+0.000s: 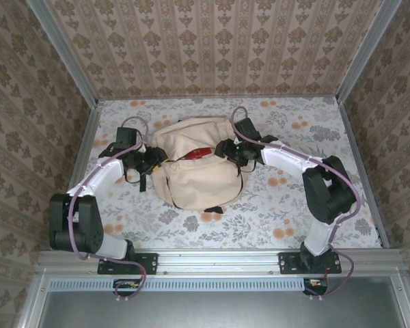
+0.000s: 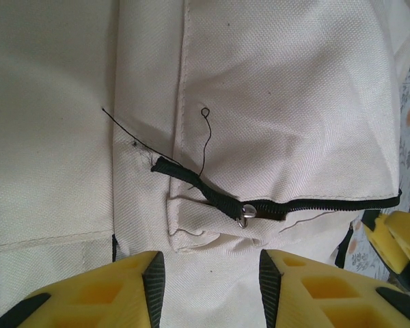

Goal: Pack the student bag

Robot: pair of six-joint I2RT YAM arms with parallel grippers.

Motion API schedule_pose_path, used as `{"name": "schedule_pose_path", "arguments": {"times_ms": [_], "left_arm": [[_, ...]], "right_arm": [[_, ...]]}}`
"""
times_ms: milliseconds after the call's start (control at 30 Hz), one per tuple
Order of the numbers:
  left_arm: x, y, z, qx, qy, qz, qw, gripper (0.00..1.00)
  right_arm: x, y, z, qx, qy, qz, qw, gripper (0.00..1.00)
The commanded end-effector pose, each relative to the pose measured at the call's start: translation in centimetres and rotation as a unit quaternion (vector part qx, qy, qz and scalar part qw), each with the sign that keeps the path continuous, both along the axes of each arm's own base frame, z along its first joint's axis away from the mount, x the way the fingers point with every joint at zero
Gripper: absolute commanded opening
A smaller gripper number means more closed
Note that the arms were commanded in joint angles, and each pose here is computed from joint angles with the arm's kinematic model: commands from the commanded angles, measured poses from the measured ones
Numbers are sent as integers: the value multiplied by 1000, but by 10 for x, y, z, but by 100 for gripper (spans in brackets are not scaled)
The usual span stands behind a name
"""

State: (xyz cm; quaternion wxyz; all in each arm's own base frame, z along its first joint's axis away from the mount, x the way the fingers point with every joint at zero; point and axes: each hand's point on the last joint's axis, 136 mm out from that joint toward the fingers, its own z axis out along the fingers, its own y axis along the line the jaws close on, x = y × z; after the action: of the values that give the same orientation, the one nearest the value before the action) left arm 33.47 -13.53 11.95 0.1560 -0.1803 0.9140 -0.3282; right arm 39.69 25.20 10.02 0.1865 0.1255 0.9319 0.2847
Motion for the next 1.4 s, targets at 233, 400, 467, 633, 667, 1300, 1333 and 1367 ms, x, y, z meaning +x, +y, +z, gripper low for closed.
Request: {"name": "schedule_pose_path", "arguments": {"times_ms": [233, 400, 467, 633, 667, 1300, 1333, 1367], "left_arm": [[-3, 3, -11, 4, 17, 6, 1000, 43], [-5, 3, -11, 6, 18, 3, 1000, 43], [-5, 3, -12, 6, 20, 3, 1000, 43], [-6, 4, -13, 8, 22, 5, 1000, 43], [-6, 4, -13, 8, 22, 5, 1000, 43], [-22, 1, -22, 17, 26, -9, 999, 40], [-23, -2, -23, 14, 25, -14, 999, 40], [-25, -6, -25, 13, 25, -19, 999, 40]], "right_arm": [[4, -12, -13, -26, 26, -16, 999, 60], [4, -22, -16, -43, 25, -38, 998, 61], [6, -15, -18, -28, 28, -31, 999, 58], [16, 5, -11, 21, 9, -7, 1000, 44], [17, 7, -9, 25, 4, -2, 1000, 39], [-39, -71, 19, 8, -41, -54, 998, 0], [-43, -79, 15, 0, -36, -63, 997, 0], [-47, -87, 12, -7, -30, -72, 997, 0]]}}
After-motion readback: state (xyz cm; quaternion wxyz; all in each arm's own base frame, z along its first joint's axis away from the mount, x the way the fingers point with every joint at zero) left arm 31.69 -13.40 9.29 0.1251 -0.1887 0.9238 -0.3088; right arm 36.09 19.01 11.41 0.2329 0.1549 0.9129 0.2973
